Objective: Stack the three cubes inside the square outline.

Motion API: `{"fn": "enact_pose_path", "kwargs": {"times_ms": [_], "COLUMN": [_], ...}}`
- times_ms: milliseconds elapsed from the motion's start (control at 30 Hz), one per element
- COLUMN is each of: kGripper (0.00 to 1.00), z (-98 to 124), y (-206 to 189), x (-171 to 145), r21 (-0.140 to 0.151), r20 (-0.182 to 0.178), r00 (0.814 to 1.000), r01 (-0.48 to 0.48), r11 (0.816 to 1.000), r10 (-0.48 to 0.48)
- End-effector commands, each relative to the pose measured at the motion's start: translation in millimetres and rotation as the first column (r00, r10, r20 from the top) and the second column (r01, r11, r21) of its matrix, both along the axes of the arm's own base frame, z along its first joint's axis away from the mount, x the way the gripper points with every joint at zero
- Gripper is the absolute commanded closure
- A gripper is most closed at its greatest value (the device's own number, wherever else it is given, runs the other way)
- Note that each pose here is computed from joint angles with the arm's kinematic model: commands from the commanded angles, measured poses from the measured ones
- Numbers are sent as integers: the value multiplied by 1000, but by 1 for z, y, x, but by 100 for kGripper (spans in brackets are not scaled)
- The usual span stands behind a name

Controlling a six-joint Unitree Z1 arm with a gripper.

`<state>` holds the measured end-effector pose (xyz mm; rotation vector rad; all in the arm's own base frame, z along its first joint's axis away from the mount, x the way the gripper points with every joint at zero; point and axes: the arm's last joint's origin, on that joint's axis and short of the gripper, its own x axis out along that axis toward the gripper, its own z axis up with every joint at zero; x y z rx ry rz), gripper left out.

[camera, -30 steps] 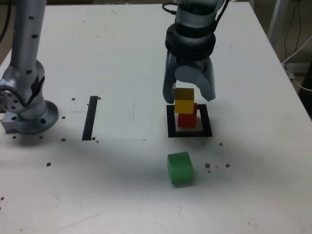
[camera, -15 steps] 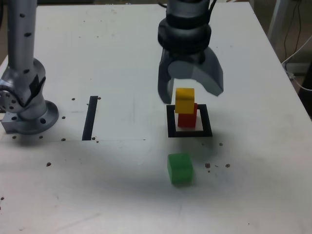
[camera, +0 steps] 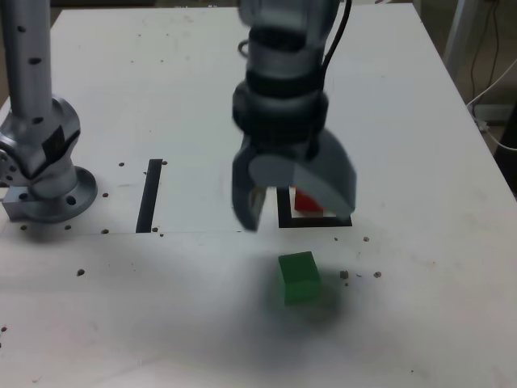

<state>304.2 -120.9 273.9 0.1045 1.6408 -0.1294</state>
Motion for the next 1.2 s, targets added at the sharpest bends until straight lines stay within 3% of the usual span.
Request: {"fn": "enact_pose_path", "kwargs": {"times_ms": [0, 333, 567, 767, 967, 1167], "kGripper": [0, 3, 7, 13, 30, 49], "z": [-4, -28, -45, -58, -62, -62], "y": [-6, -24, -29, -32, -33, -34], "x": [-4, -9, 2, 10, 16, 17], "r21": [0, 8, 2, 27, 49, 41], "r20": [-6, -42, -36, -37, -12, -8], "r00": [1000, 985, 982, 979, 978, 975], "r01": [-28, -167, -185, -197, -209, -224], "r11": [1000, 986, 983, 980, 977, 974], "r10": [28, 167, 185, 198, 210, 224]}}
